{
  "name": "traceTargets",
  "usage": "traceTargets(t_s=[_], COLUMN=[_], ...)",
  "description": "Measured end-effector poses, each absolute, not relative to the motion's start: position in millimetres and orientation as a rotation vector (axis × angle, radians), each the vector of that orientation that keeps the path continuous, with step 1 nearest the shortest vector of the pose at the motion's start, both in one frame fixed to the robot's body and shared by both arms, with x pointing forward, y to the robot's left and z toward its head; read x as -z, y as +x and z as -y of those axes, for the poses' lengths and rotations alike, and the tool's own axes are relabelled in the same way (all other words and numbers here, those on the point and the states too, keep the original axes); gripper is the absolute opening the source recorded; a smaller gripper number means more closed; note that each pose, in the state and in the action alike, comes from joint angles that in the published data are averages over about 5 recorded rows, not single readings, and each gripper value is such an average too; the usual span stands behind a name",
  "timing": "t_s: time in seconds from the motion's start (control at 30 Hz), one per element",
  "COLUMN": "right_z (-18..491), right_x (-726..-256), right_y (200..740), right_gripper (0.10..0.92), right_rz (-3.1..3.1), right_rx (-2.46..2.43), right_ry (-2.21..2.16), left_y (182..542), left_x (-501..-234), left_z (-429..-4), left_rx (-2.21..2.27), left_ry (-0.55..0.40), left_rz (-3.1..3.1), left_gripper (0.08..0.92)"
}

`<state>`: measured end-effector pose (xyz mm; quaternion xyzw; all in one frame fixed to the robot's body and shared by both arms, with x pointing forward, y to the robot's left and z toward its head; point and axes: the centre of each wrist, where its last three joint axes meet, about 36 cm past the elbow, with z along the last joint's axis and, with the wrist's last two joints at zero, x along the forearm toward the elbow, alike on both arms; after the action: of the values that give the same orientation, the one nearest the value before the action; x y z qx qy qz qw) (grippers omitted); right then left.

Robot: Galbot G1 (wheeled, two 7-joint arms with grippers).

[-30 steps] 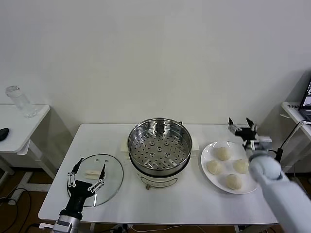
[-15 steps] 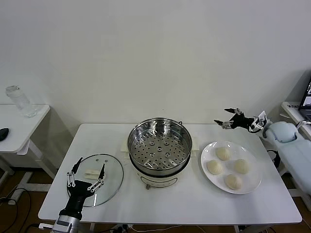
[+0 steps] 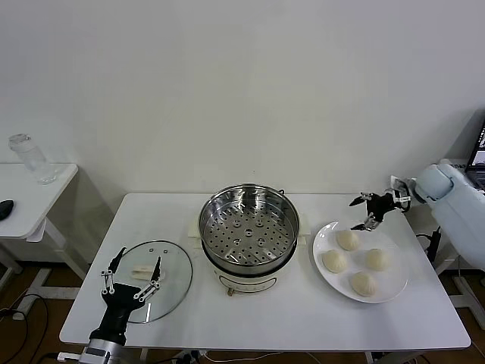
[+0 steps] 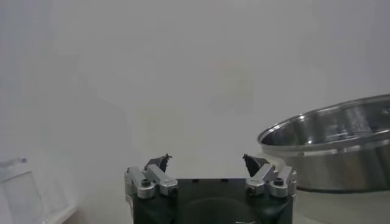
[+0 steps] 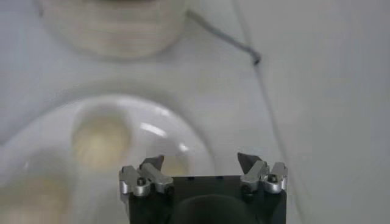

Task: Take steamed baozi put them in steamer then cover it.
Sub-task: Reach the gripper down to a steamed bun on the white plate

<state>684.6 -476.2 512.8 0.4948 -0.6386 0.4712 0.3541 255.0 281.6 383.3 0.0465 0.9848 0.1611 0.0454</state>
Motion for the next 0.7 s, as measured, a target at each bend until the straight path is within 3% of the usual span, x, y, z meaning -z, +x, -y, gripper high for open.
traceTargets(t_s=[0.7], right_z=[424.8], right_x=[-471.7], right_y=[710.2], right_gripper=[0.822], right_rz=[1.362], right_rx=[-1.322], right_ry=[1.323], left_y=[255.9], left_x=[-381.0], left_z=[-285.1], left_rx=[-0.499], left_ry=[0.119], left_rz=[-3.011], left_gripper=[0.823])
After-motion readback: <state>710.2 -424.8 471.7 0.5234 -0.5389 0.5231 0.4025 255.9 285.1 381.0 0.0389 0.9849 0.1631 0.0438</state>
